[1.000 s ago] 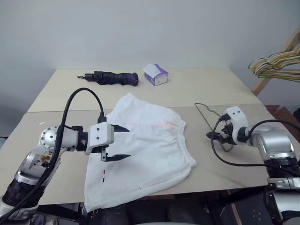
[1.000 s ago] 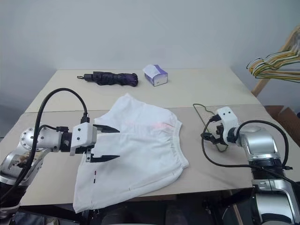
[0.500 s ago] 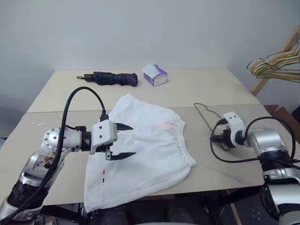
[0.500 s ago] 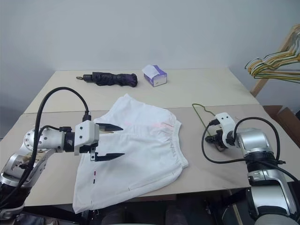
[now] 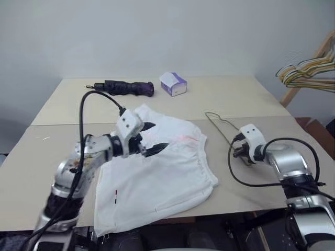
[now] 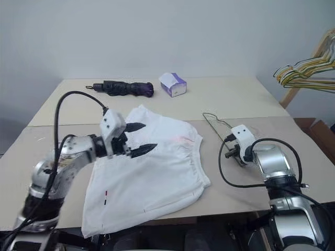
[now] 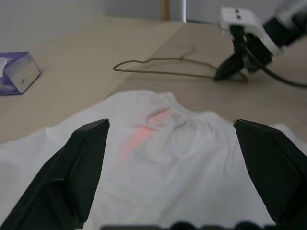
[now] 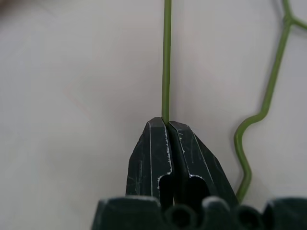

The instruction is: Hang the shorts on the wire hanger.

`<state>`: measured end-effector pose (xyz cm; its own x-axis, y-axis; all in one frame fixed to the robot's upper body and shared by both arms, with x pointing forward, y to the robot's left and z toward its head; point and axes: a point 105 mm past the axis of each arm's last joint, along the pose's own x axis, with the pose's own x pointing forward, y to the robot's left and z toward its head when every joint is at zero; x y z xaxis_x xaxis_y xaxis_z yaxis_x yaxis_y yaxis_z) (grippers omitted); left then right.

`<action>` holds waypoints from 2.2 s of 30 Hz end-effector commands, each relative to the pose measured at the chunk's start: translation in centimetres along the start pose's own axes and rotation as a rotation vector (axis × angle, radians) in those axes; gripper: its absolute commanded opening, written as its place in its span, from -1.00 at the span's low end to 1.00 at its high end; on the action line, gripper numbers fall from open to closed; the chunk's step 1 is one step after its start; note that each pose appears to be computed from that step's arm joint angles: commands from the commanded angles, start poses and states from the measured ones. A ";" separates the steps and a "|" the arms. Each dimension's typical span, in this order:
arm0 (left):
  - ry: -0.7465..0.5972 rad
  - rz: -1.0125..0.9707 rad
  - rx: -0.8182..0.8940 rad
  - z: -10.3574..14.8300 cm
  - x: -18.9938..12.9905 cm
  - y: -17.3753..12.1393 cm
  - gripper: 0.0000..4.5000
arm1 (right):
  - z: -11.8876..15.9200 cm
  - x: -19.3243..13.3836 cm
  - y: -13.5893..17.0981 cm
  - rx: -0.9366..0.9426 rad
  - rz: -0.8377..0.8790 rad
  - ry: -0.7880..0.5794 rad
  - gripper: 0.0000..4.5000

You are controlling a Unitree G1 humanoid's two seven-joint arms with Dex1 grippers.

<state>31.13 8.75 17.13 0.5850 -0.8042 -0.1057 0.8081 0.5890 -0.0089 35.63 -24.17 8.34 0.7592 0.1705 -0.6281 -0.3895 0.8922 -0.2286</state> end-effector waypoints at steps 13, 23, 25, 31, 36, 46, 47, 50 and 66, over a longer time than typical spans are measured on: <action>-0.449 0.083 -0.824 6.0 2.7 1.5 1.00 | 10.9 -8.2 10.8 -0.205 0.222 -0.765 -0.98; -0.422 0.093 -0.704 6.6 2.8 1.6 1.00 | 10.5 -8.8 13.3 -0.374 0.271 -0.817 -0.98; -0.421 0.117 -0.701 6.4 2.8 1.8 0.73 | 10.5 -8.7 13.4 -0.382 0.268 -0.819 -1.00; -0.415 0.110 -0.706 6.3 3.1 1.6 -0.15 | 10.4 -8.2 13.6 -0.385 0.249 -0.813 -1.00; -0.395 0.127 -0.708 5.9 3.3 1.9 -0.76 | 10.2 -7.9 13.6 -0.410 0.229 -0.809 -1.00; -0.370 0.116 -0.615 6.0 3.5 1.2 -1.00 | 9.8 -8.1 15.0 -0.513 0.264 -0.814 -0.49; -0.376 0.111 -0.597 6.1 3.5 1.2 -1.00 | 9.9 -8.1 15.0 -0.522 0.253 -0.820 -0.33; -0.407 0.095 -0.540 6.9 2.7 1.7 -1.00 | 10.6 -8.9 14.3 -0.504 0.245 -0.850 0.15; -0.518 -0.623 -0.075 12.4 -7.7 -0.6 -1.00 | 10.3 -14.9 11.1 0.022 1.062 -0.511 0.99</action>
<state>28.19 12.89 28.32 0.1078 -0.9280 0.3567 0.9938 0.0914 -0.0626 26.10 -12.84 22.11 0.2657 0.9518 -0.1529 -0.9363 0.2926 0.1942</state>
